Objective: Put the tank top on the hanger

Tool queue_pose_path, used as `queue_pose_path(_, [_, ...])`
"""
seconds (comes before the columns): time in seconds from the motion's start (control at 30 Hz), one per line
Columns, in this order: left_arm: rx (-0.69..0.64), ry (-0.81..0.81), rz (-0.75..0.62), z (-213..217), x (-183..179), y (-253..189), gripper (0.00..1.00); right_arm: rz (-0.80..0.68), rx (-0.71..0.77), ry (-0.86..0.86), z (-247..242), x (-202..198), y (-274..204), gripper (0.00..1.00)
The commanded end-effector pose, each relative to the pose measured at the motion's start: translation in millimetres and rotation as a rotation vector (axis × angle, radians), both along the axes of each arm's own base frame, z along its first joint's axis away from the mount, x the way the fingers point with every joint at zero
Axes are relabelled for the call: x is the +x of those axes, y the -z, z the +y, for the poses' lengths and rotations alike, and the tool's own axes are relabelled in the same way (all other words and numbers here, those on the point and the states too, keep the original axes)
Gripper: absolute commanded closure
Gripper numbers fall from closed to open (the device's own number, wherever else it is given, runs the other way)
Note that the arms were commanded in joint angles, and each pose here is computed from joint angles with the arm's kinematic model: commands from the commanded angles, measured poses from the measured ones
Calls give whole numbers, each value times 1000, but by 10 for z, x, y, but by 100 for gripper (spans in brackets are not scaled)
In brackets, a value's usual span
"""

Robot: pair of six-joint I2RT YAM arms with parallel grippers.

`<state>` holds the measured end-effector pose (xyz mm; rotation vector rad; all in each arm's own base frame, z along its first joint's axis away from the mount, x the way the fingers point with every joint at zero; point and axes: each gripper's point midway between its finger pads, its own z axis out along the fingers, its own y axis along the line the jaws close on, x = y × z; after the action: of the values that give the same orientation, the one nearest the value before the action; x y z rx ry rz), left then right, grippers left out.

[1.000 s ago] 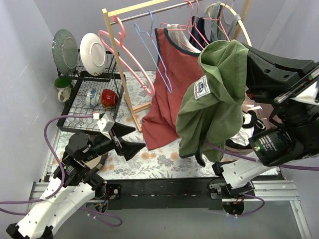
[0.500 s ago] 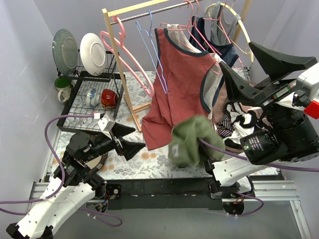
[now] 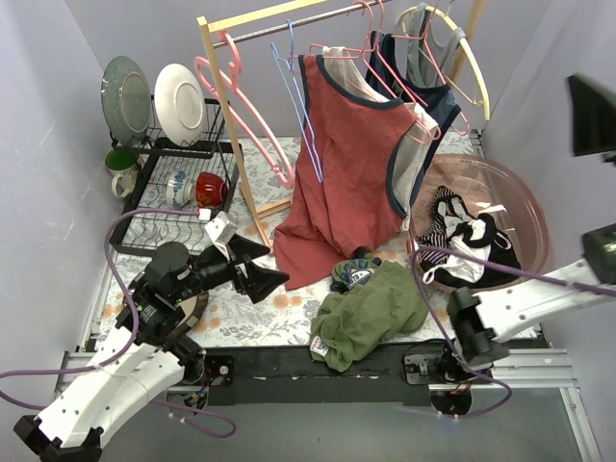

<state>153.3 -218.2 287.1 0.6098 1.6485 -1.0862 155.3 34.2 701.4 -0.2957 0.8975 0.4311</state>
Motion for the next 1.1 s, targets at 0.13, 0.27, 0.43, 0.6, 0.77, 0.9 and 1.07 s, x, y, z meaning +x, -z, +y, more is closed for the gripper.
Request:
queue_pose_path(0.13, [-33, 65, 49, -177, 46, -62, 2, 306, 176, -454, -32, 801, 222, 20])
queue_pose_path(0.27, [-19, 37, 59, -151, 78, -87, 2, 427, -54, -728, 886, 995, 968, 15])
queue_pose_path(0.43, [5, 1, 132, -119, 99, 157, 2, 448, -302, -754, 1452, 644, 1403, 10])
queue_pose_path(0.6, [26, 4, 296, -251, 148, 640, 2, 369, -591, -569, 1303, 600, 2106, 7])
queue_pose_path(0.77, [186, -98, 415, -577, 140, 1336, 5, 574, -777, -431, 1074, 743, 3217, 10])
queue_pose_path(0.9, [322, -180, 478, -791, 85, 1744, 11, 737, -952, -441, 1034, 712, 4419, 19])
queue_pose_path(1.07, [336, -228, 503, -866, 156, 1941, 12, 714, -1169, -505, 1242, 472, 5317, 25])
